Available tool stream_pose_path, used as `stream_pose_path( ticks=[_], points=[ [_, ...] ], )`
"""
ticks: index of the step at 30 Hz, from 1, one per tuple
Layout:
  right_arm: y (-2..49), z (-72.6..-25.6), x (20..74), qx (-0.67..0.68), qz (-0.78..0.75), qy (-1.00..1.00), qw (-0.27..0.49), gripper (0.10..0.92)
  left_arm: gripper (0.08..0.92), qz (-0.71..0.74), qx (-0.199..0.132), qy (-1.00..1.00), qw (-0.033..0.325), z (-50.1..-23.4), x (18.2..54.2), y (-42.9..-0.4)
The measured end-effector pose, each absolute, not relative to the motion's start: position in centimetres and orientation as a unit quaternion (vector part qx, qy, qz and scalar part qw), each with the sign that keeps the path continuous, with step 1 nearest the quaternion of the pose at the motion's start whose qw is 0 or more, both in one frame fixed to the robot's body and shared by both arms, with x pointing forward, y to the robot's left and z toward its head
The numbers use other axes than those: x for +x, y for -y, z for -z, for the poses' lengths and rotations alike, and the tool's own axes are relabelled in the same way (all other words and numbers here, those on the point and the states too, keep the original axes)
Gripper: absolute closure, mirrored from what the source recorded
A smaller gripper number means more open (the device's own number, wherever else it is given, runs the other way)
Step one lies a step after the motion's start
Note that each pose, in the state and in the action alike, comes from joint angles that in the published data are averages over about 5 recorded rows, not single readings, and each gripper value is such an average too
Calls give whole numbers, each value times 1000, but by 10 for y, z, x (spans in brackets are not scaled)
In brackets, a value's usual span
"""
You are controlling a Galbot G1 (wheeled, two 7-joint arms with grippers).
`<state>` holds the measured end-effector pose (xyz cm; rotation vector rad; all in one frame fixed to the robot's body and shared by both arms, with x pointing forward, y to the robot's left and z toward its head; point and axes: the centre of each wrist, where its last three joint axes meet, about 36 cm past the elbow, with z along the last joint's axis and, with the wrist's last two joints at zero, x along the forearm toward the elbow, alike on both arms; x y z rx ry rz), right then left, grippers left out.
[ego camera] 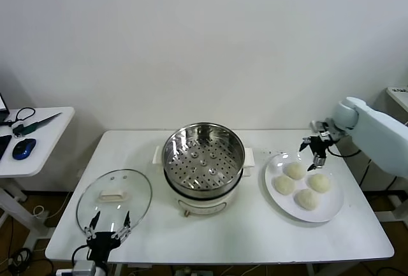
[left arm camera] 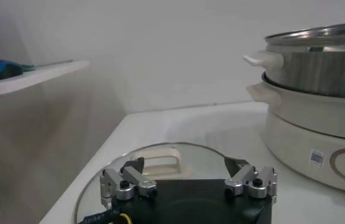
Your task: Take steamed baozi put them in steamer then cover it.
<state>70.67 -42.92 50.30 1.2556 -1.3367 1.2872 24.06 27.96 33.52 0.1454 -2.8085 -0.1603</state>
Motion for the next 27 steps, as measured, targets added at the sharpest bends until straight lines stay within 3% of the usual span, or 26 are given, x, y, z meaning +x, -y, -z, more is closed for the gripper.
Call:
stream_pose_path(
  ticks=[13,21,27],
  points=[
    [419,-468,714,495,-503,549,447,213,177,55,52,984,164,-333,239,-279],
    [416,-463,715,493,-499,551,451,365,177,55,51,983,165,-333,239,-278],
    [414,-468,717,496,-501,549,449,416,177,55,50,983,165,-332,240,-277]
  ],
)
